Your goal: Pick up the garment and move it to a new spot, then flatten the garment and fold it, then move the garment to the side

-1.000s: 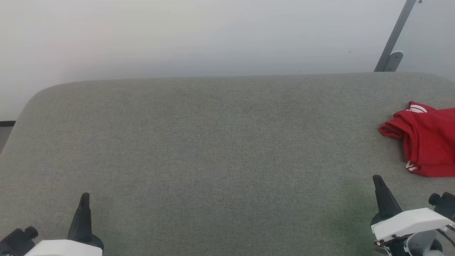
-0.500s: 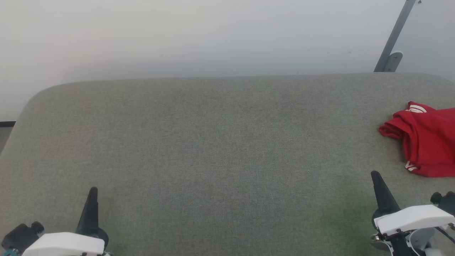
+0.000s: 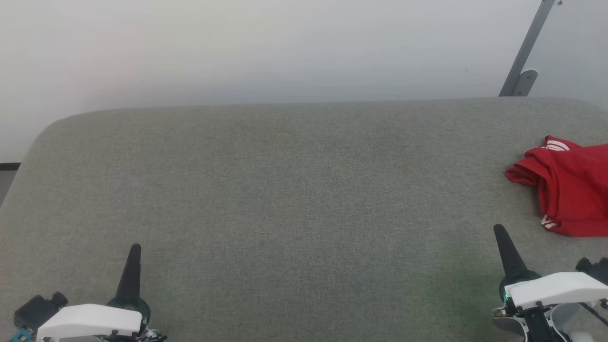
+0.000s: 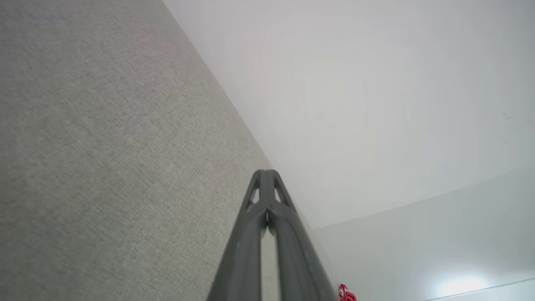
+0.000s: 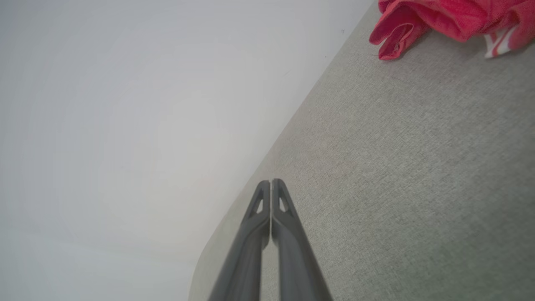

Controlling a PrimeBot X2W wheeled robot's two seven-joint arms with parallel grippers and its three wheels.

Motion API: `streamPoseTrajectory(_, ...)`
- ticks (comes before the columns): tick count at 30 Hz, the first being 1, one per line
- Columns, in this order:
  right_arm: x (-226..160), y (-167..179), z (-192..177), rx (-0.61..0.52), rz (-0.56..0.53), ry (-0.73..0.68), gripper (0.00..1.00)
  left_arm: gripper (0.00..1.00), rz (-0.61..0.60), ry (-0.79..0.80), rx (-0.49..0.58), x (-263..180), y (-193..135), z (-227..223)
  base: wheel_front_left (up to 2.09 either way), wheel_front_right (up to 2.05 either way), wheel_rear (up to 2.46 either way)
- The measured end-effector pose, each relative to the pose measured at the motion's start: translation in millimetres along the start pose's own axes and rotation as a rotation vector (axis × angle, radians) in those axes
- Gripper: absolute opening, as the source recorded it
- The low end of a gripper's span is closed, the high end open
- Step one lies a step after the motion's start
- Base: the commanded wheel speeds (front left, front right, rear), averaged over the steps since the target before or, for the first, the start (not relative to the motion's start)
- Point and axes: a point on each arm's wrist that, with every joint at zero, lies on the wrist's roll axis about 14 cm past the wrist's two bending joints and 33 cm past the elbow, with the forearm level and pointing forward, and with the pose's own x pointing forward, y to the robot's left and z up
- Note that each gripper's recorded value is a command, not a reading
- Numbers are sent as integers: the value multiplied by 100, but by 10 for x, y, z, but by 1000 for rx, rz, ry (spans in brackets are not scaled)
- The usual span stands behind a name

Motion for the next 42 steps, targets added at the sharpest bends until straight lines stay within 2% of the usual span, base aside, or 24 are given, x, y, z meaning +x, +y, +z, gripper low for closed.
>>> streamPoseTrajectory(20,29,80,18,183,23,-5,0,0,-33,30,-184,81,-151,-97,0,0,0)
streamPoseTrajectory(42,36,149,10,354,48,-3,0,0,-62,66,-341,129,-276,-194,0,0,0)
